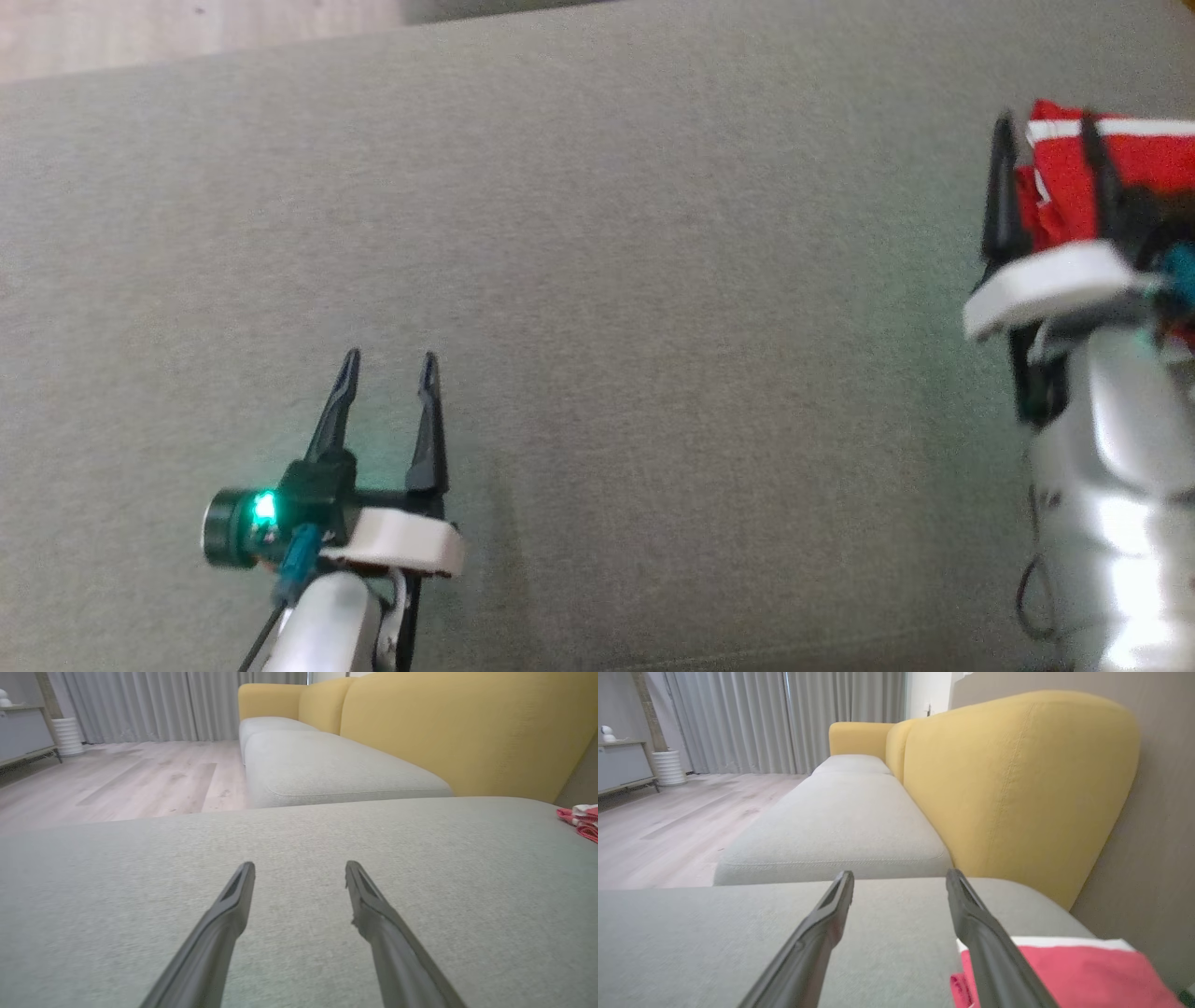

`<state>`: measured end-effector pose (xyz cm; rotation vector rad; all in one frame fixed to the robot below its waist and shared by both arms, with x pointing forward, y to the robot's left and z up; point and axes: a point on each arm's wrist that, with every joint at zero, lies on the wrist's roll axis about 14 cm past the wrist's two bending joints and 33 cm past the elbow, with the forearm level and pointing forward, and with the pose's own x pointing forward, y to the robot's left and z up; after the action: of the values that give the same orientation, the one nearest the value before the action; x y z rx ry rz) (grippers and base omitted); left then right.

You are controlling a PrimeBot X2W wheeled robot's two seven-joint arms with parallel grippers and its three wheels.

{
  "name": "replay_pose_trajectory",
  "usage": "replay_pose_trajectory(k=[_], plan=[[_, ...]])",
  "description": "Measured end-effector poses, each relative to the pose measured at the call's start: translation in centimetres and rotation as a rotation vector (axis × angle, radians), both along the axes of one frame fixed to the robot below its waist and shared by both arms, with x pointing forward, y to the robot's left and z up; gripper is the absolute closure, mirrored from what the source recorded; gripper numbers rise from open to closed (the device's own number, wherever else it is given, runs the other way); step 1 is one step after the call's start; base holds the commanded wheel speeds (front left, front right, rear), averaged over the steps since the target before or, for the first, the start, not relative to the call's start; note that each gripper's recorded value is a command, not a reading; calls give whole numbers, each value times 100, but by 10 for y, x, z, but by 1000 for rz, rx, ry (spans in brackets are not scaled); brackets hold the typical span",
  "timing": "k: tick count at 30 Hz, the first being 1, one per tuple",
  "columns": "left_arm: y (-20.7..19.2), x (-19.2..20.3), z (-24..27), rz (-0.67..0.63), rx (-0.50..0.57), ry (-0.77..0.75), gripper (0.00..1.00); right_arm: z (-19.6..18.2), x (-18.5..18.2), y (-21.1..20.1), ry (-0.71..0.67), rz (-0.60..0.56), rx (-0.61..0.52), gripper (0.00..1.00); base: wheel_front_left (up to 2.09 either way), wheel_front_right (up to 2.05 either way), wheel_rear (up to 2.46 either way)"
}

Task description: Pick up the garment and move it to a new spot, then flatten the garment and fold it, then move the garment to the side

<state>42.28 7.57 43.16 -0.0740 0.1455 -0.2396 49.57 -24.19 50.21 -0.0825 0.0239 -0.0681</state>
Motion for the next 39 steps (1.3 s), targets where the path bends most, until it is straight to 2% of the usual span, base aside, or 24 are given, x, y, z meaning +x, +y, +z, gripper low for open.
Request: replay_pose_trajectory(k=[10, 16, 27, 36, 37, 39], plan=[[63, -34, 4, 190, 37, 8, 0, -50, -55, 66, 101, 123, 163, 0, 0, 0, 0], [84, -51, 10, 251, 46, -7, 0, -55, -74, 91, 120, 188, 188, 0, 0, 0, 0], [101, -68, 20, 302, 52, -37, 0, -47, -94, 100, 98, 210, 229, 0, 0, 0, 0], [101, -64, 27, 293, -7, -56, 0, -44, -99, 98, 89, 207, 236, 0, 0, 0, 0], [100, -63, 28, 290, -8, -58, 100, -43, -99, 98, 85, 205, 239, 100, 0, 0, 0], [100, -66, 20, 291, -4, -31, 100, -53, -104, 97, 115, 198, 243, 100, 0, 0, 0]])
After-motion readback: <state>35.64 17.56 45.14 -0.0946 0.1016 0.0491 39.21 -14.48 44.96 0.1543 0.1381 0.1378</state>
